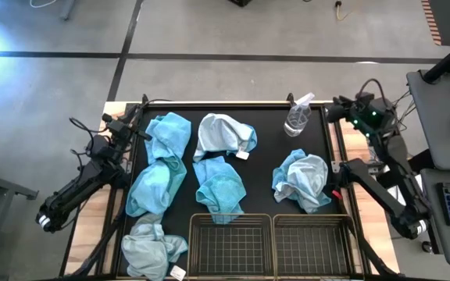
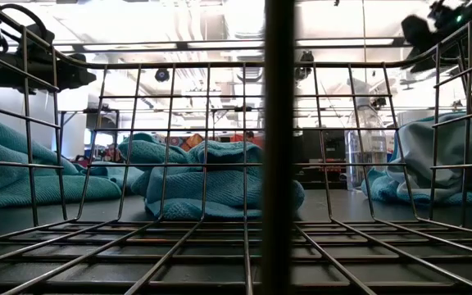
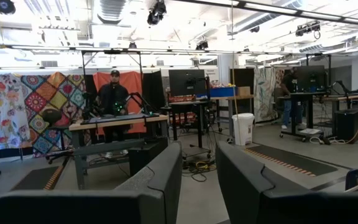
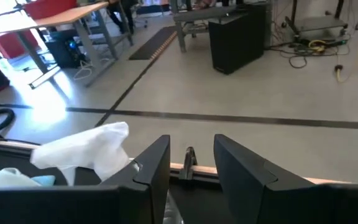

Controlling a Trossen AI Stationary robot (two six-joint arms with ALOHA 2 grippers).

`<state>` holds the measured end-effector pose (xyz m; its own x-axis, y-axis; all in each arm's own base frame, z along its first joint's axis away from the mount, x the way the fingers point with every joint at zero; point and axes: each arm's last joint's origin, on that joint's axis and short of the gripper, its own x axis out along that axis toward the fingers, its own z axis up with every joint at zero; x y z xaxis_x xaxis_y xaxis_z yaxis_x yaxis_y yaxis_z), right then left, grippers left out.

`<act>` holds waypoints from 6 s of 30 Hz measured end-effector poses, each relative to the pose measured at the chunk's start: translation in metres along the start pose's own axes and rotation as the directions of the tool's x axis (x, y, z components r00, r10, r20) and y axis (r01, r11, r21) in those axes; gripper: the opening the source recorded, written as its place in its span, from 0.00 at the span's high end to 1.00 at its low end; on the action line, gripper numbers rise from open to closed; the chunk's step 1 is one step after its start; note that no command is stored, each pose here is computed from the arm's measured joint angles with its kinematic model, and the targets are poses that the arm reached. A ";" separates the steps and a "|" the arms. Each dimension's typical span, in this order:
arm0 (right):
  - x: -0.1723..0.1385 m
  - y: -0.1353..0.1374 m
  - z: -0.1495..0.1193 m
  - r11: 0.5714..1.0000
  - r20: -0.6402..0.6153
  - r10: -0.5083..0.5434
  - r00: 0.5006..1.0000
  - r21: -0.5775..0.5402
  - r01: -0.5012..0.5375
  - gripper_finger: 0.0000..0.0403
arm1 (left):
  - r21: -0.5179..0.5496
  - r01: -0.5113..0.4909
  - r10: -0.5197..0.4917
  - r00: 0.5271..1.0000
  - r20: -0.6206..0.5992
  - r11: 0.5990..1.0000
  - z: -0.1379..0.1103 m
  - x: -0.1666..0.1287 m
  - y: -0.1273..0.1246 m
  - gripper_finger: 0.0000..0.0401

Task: Sort microfiber towel by color & place in baskets
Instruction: Put the light blue towel into the right wire basket

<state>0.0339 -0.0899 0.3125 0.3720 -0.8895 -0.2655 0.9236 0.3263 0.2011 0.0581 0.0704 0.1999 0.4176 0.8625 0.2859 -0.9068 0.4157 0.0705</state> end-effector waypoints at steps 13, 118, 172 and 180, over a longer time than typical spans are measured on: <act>-0.008 0.003 0.013 1.000 -0.045 -0.005 0.999 -0.014 0.004 0.71 | 0.000 0.000 0.000 1.000 0.001 1.000 0.000 0.000 0.000 0.79; 0.013 0.013 0.036 0.999 -0.738 0.050 0.673 0.028 -0.044 0.71 | -0.317 -0.029 -0.064 0.959 -0.278 0.948 0.034 0.031 -0.006 0.79; 0.013 0.150 -0.089 0.831 -0.982 -0.119 0.148 -0.180 -0.527 0.71 | -0.320 -0.030 -0.064 0.959 -0.277 0.947 0.033 0.031 -0.006 0.79; 0.015 0.150 -0.093 0.821 -0.978 -0.131 0.164 -0.200 -0.535 0.71 | -0.320 -0.030 -0.064 0.958 -0.279 0.947 0.033 0.031 -0.006 0.79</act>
<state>0.1863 -0.0249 0.2513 0.0300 0.1245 -0.9918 0.5777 0.8076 0.1189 0.0744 0.0855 0.2402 0.4744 0.8803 0.0025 -0.8527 0.4602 -0.2473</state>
